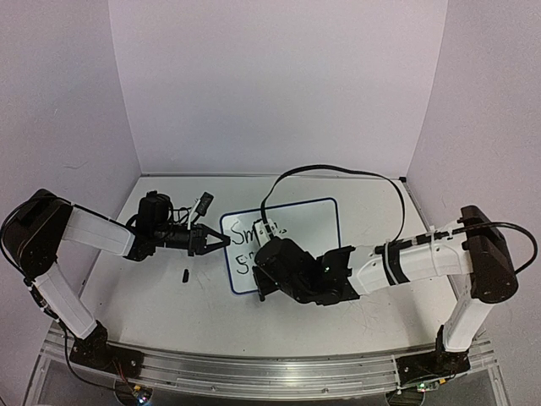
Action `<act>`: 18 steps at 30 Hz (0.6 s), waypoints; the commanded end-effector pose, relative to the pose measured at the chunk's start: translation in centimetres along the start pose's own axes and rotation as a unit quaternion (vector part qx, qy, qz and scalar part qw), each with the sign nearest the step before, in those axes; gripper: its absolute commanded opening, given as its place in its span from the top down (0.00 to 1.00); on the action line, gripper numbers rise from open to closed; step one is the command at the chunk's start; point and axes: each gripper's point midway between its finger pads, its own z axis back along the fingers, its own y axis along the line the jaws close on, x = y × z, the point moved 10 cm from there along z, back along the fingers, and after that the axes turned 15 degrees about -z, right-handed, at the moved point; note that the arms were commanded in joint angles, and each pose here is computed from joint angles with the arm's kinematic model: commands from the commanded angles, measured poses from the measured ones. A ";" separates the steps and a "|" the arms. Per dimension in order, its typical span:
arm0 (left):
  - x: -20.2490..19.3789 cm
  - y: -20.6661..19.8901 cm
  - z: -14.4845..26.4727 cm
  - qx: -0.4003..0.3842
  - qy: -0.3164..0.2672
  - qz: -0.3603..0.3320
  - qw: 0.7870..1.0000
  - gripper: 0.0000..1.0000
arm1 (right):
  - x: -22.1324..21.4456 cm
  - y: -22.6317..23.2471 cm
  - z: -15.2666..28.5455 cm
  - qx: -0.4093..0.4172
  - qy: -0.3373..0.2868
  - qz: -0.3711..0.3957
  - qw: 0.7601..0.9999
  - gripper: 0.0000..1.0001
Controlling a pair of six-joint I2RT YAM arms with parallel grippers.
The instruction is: Write a sentence on the whiteboard
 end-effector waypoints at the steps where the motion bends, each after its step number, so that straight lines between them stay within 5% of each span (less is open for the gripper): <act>1: -0.7 0.4 -0.2 0.030 0.021 -0.006 0.999 1.00 | -0.1 0.0 -0.2 -0.003 0.015 -0.011 1.000 1.00; 18: -0.7 0.4 -0.2 0.028 0.022 -0.005 0.999 1.00 | -1.5 -0.2 -0.7 -0.004 0.052 -0.007 0.999 1.00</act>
